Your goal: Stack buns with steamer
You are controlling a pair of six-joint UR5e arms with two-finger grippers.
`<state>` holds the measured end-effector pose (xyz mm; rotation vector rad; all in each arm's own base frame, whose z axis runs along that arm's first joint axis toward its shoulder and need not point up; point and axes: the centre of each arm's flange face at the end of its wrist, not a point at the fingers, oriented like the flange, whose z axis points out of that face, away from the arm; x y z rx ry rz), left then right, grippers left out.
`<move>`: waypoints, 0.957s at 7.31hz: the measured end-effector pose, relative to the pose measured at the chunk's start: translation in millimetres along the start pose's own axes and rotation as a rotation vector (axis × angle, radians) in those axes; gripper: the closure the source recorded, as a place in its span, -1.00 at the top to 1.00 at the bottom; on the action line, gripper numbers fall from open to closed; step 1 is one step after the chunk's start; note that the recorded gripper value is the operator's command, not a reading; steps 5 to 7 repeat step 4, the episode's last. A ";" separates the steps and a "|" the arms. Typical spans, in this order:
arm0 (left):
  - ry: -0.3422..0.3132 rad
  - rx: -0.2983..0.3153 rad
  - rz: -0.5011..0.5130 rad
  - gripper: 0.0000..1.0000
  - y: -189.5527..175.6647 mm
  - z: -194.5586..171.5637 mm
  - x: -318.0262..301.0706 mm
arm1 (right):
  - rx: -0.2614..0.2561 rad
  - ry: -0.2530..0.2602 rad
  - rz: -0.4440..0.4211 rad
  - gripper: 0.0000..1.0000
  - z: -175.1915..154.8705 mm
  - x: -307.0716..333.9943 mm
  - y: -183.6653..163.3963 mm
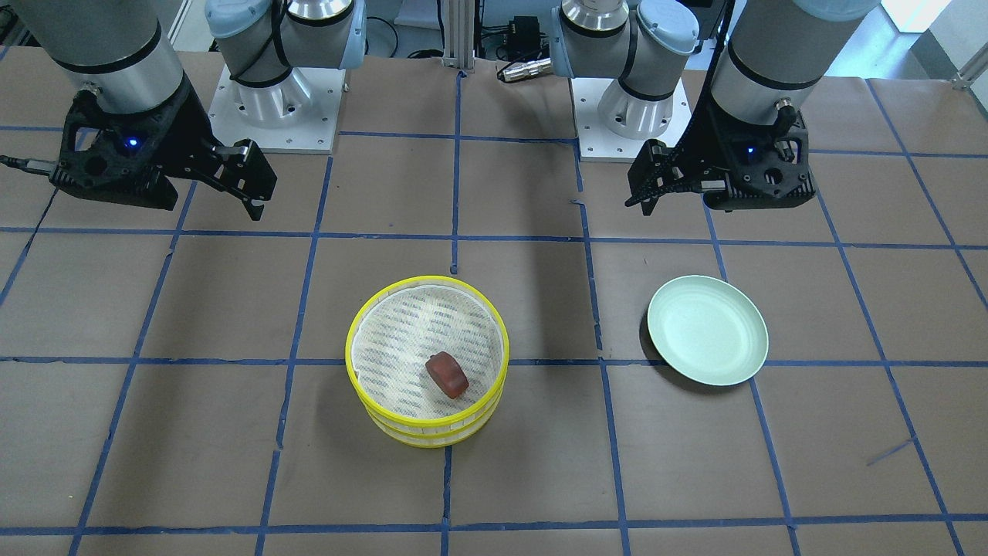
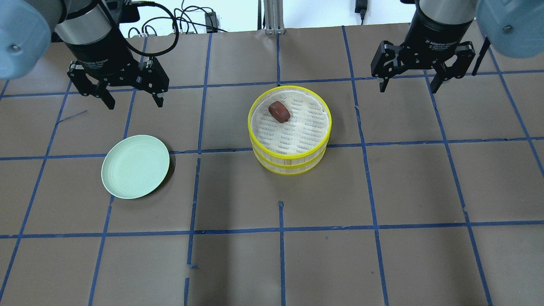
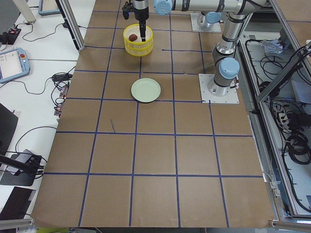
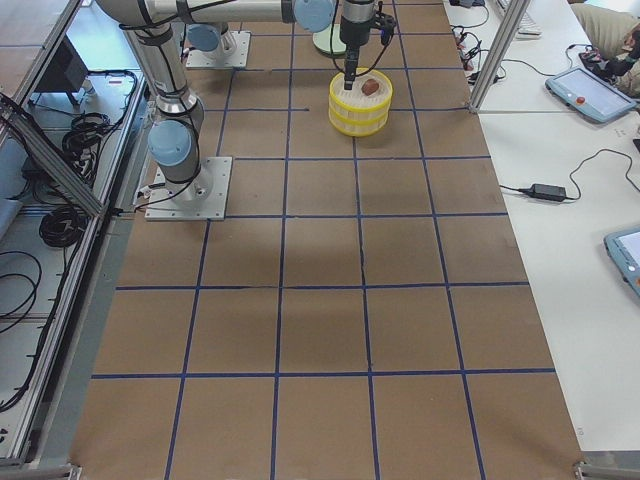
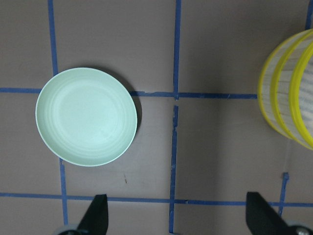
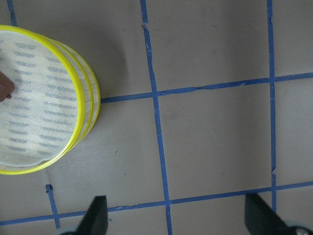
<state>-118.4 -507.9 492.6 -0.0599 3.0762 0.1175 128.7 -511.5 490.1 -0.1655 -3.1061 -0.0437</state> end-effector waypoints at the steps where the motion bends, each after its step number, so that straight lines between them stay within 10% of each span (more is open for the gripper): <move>1: -0.003 0.000 -0.004 1.00 1.3 -3.5 -3.6 | 0.000 0.000 0.000 1.00 -0.4 0.1 0.7; 7: -0.004 -0.002 -0.006 1.00 4.1 -3.2 -1.6 | 0.009 -0.002 0.008 1.00 -2.0 4.0 -0.9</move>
